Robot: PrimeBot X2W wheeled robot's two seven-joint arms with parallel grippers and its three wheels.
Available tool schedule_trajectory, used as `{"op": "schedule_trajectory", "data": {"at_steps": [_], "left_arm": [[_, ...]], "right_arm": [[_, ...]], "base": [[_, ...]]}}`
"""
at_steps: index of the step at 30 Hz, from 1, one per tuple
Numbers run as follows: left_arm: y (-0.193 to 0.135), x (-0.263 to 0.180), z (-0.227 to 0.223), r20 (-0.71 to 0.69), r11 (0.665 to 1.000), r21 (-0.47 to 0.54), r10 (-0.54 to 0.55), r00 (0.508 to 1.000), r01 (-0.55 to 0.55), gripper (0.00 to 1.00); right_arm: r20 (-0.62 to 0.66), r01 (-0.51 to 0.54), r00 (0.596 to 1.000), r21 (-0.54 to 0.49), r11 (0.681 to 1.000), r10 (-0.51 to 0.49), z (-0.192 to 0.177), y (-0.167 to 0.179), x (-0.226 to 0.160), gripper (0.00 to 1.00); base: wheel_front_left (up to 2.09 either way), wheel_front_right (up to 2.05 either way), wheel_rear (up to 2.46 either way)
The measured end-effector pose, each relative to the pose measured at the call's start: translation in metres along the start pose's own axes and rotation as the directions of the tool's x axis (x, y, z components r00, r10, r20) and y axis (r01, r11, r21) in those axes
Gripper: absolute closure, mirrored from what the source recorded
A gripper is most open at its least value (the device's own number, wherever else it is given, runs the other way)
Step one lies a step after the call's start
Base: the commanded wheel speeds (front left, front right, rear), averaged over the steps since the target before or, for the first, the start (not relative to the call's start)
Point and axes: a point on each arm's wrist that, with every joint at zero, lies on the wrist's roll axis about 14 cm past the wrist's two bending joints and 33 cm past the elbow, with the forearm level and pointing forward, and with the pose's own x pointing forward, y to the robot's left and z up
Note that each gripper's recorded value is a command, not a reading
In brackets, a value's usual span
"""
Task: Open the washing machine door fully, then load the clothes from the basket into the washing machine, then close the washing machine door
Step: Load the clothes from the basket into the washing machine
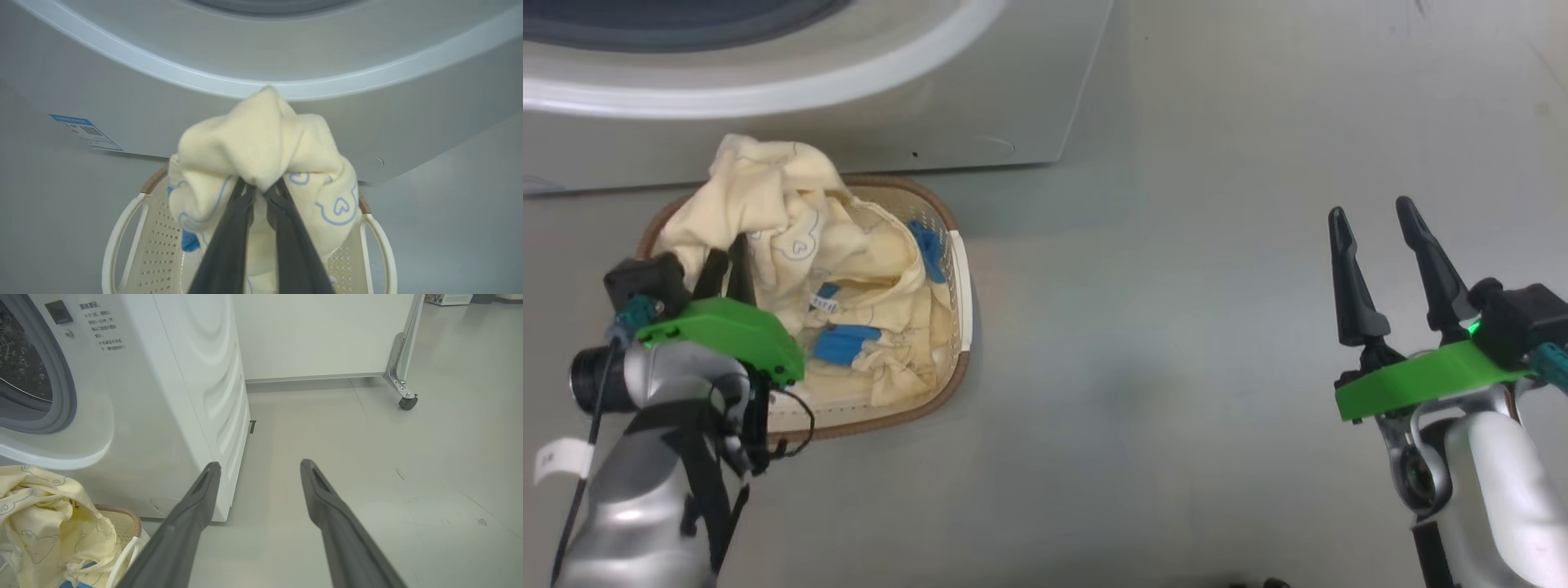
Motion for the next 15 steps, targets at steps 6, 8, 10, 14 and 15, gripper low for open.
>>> {"op": "schedule_trajectory", "data": {"at_steps": [6,8,10,14,15], "left_arm": [[-0.001,-0.045,0.045,0.166,0.999,0.036,0.021,0.986,-0.027,1.00],[-0.002,-0.060,0.063,0.227,0.998,0.045,0.021,0.974,-0.032,1.00],[-0.003,-0.076,0.077,0.279,0.998,0.057,0.020,0.960,-0.038,1.00],[-0.002,-0.111,0.087,0.336,0.995,0.077,0.032,0.941,-0.061,1.00],[-0.002,-0.119,0.088,0.345,0.994,0.081,0.035,0.938,-0.067,1.00]], "right_arm": [[0.033,-0.007,0.999,-0.002,1.000,0.007,0.016,0.004,-0.019,0.00],[0.049,-0.012,0.999,0.002,1.000,0.012,0.023,0.006,-0.025,0.00],[0.065,-0.018,0.998,0.005,1.000,0.018,0.030,0.009,-0.031,0.00],[0.083,-0.029,0.996,0.004,1.000,0.029,0.037,0.013,-0.046,0.00],[0.086,-0.031,0.996,0.005,1.000,0.031,0.039,0.014,-0.050,0.00]], "base": [[0.00,0.00,0.00],[0.00,0.00,0.00],[0.00,0.00,0.00],[0.00,0.00,0.00],[0.00,0.00,0.00]]}}
